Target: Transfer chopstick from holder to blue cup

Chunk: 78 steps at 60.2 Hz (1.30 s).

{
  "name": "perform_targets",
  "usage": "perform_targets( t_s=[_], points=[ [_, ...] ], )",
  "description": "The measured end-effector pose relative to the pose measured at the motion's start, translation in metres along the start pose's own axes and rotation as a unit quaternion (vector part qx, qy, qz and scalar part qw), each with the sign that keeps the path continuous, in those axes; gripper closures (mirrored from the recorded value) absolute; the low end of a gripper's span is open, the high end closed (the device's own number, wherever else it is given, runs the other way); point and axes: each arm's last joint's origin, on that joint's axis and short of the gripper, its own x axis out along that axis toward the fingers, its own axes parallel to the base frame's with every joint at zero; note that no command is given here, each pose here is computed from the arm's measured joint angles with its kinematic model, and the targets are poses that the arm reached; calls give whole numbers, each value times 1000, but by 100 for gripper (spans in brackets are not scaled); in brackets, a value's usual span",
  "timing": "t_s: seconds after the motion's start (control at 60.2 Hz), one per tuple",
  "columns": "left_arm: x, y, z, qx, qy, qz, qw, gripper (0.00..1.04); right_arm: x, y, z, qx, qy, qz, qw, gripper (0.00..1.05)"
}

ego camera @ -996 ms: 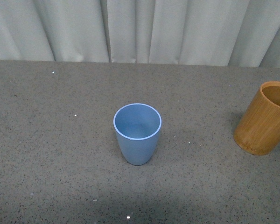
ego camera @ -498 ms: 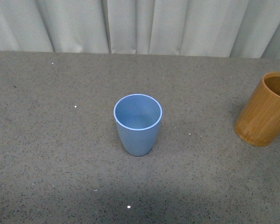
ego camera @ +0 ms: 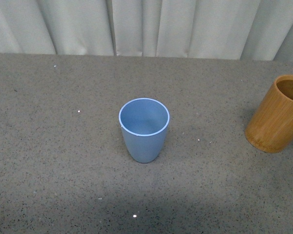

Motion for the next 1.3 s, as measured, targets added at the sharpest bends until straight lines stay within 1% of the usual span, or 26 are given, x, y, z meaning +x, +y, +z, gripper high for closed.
perform_targets(
  t_s=[0.05, 0.083, 0.116, 0.149, 0.216, 0.249, 0.299, 0.365, 0.913, 1.295],
  points=[
    [0, 0, 0, 0, 0, 0, 1000, 7, 0, 1, 0, 0, -1, 3, 1000, 55],
    [0, 0, 0, 0, 0, 0, 1000, 7, -1, 2, 0, 1, -3, 6, 1000, 62],
    [0, 0, 0, 0, 0, 0, 1000, 7, -1, 3, 1, 2, -5, 8, 1000, 66],
    [0, 0, 0, 0, 0, 0, 1000, 7, -1, 3, 1, 4, -7, 12, 1000, 73],
    [0, 0, 0, 0, 0, 0, 1000, 7, -1, 3, 1, 6, -10, 15, 1000, 83],
    [0, 0, 0, 0, 0, 0, 1000, 7, -1, 3, 1, 8, -10, 17, 1000, 87],
    [0, 0, 0, 0, 0, 0, 1000, 7, -1, 3, 1, 14, -10, 21, 1000, 95],
    [0, 0, 0, 0, 0, 0, 1000, 7, -1, 4, 2, 21, -14, 30, 999, 102],
    [0, 0, 0, 0, 0, 0, 1000, 7, -7, 0, 6, 39, -17, 60, 997, 102],
    [0, 0, 0, 0, 0, 0, 1000, 7, -51, -9, 47, 74, -72, 98, 990, 102]
  ],
)
